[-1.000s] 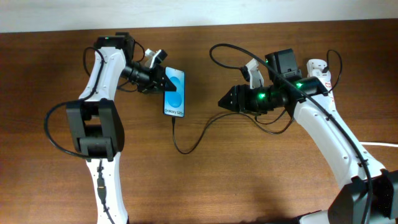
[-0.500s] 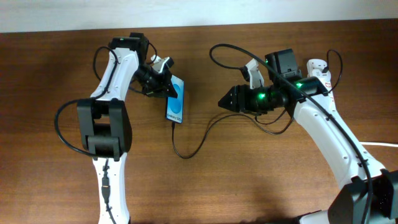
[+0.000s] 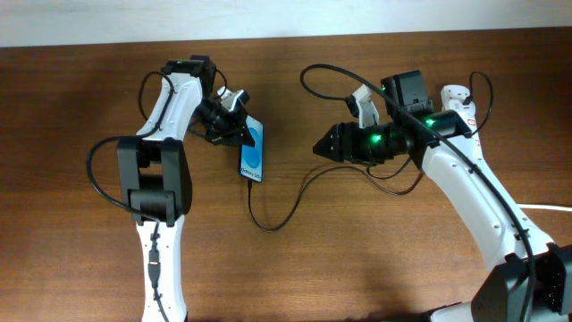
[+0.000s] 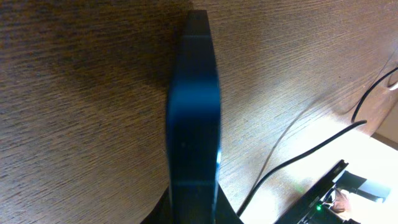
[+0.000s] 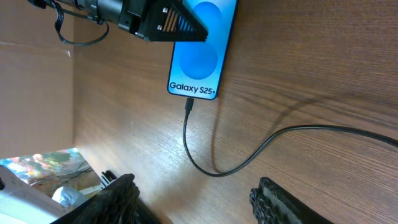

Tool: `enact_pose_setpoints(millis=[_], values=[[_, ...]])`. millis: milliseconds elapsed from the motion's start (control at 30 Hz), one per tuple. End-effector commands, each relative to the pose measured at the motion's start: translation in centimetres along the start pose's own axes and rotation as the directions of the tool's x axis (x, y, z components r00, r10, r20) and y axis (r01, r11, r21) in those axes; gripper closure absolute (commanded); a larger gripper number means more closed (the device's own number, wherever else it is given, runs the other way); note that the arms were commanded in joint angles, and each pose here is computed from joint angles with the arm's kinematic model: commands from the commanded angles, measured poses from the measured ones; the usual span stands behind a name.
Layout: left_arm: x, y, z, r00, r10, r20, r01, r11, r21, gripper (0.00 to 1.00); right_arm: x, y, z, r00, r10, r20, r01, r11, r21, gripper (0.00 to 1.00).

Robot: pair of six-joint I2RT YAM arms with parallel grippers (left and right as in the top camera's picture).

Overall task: Plug charger to phone and switch on socket
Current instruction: 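Lower the phone with the left gripper toward the table, cable attached, then lay the phone flat and open the left and right grippers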

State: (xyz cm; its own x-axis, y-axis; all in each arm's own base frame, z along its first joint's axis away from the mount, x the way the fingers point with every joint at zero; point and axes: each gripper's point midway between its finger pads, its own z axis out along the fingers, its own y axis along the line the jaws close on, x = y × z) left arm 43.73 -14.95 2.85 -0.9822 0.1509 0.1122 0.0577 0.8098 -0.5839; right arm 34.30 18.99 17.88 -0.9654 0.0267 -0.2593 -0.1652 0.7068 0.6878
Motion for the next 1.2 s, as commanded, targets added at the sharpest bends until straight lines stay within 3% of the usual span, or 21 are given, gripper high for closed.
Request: enact_pose_setpoints(millis=[0, 367, 400, 433, 1167], values=[[-0.1, 1.0, 0.1, 1.0, -0.017, -0.003, 0.017, 0.999, -0.046, 0.89, -0.2, -0.2, -0.1, 1.0, -0.007, 0.003, 0.007, 1.0, 0.01, 0.36], [-0.1, 1.5, 0.1, 1.0, -0.018, -0.005, 0.017, 0.997, -0.072, 0.67, 0.2, -0.3, -0.1, 1.0, -0.006, -0.01, 0.007, 1.0, 0.013, 0.36], [0.0, 1.5, 0.1, 1.0, -0.02, -0.007, 0.019, 0.997, -0.074, 0.59, 0.2, -0.3, -0.1, 1.0, -0.006, -0.01, 0.006, 1.0, 0.013, 0.36], [0.0, 1.5, 0.1, 1.0, -0.02, -0.007, 0.02, 0.997, -0.074, 0.58, 0.2, -0.3, -0.1, 1.0, -0.006, -0.01, 0.007, 1.0, 0.013, 0.36], [0.2, 5.1, -0.7, 0.985, -0.17, 0.03, 0.172, 0.943, -0.286, 0.5, 0.2, -0.3, -0.1, 1.0, -0.006, -0.012, 0.006, 1.0, 0.014, 0.36]])
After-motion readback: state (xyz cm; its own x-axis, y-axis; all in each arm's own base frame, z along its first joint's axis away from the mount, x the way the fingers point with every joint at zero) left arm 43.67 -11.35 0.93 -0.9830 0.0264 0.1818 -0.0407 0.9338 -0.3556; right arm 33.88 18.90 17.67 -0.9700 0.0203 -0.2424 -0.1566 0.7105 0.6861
